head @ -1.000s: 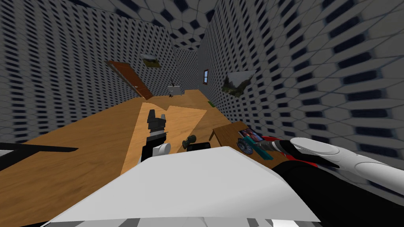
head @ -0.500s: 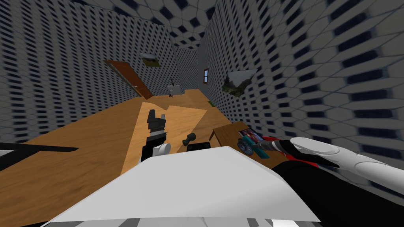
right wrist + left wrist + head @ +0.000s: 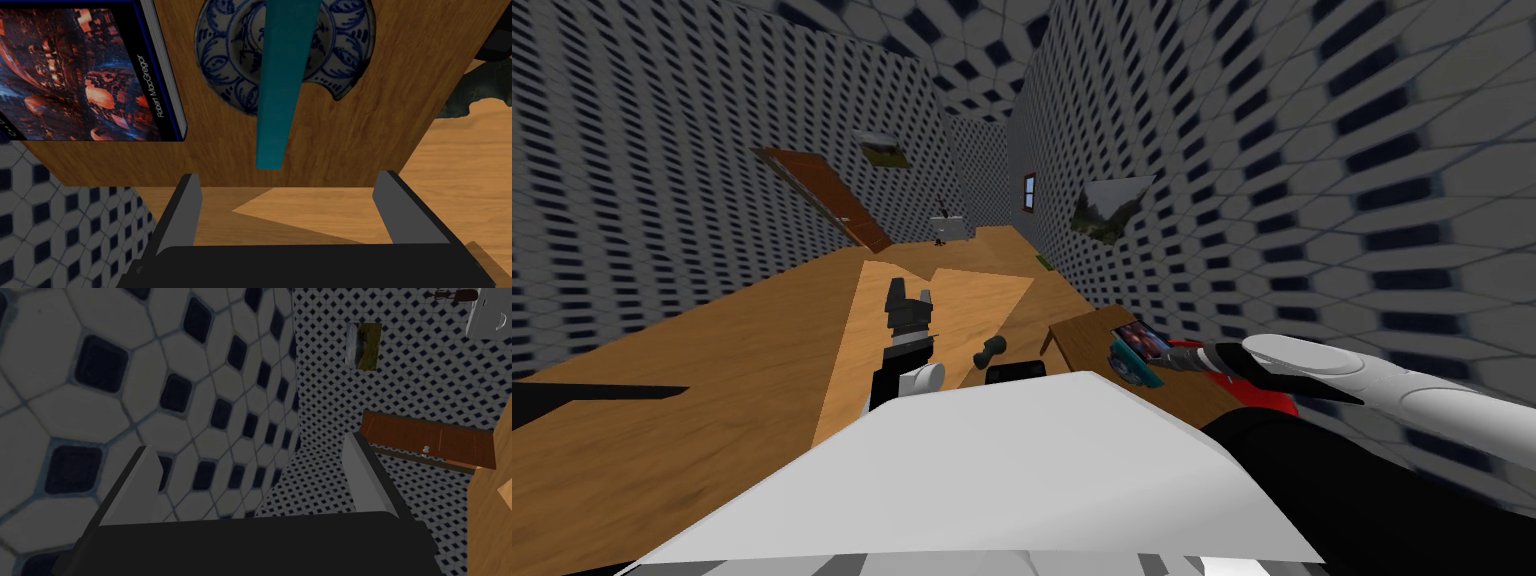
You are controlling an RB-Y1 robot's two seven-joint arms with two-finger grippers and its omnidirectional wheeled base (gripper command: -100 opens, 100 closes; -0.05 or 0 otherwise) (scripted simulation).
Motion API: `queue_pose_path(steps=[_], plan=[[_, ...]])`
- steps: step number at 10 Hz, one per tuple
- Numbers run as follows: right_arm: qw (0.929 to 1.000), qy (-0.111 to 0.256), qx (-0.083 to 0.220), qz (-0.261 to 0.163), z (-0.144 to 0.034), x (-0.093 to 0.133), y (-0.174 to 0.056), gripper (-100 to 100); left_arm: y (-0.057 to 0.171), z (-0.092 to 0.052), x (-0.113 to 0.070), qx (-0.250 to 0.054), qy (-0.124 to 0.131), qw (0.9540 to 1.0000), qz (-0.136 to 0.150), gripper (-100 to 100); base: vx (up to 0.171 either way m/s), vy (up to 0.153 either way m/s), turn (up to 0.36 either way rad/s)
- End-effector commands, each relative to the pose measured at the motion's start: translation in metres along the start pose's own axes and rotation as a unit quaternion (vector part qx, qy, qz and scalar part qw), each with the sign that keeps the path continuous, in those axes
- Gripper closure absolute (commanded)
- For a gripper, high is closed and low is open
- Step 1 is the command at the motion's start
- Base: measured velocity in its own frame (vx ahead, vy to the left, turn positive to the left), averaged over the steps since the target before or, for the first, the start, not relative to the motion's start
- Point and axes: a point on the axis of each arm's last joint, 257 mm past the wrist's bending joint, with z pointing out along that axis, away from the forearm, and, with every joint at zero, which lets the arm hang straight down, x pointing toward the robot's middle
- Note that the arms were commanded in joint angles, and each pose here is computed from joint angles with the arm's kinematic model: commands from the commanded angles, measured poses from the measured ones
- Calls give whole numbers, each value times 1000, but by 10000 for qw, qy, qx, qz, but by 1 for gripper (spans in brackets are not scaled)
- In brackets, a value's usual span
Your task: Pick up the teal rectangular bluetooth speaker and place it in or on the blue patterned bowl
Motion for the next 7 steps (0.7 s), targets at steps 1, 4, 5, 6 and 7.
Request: queue_pose_path(steps=[1,4,5,6,7], plan=[[10000,-2,-42,-46,-7,-14,0,-100,0,0,0,0,0,10000,0,0,-33,-19,-70],[9999,-6,-77,-108,-12,-29,-2,-100,0,0,0,0,0,10000,0,0,-22,-11,-54],[9999,-3,-84,-107,-12,-29,-1,0,0,0,0,0,0,10000,0,0,0,0,0],[9999,-3,-84,-107,-12,-29,-1,0,0,0,0,0,0,10000,0,0,0,0,0],[9999,-3,-84,-106,-12,-29,-1,0,0,0,0,0,0,10000,0,0,0,0,0]])
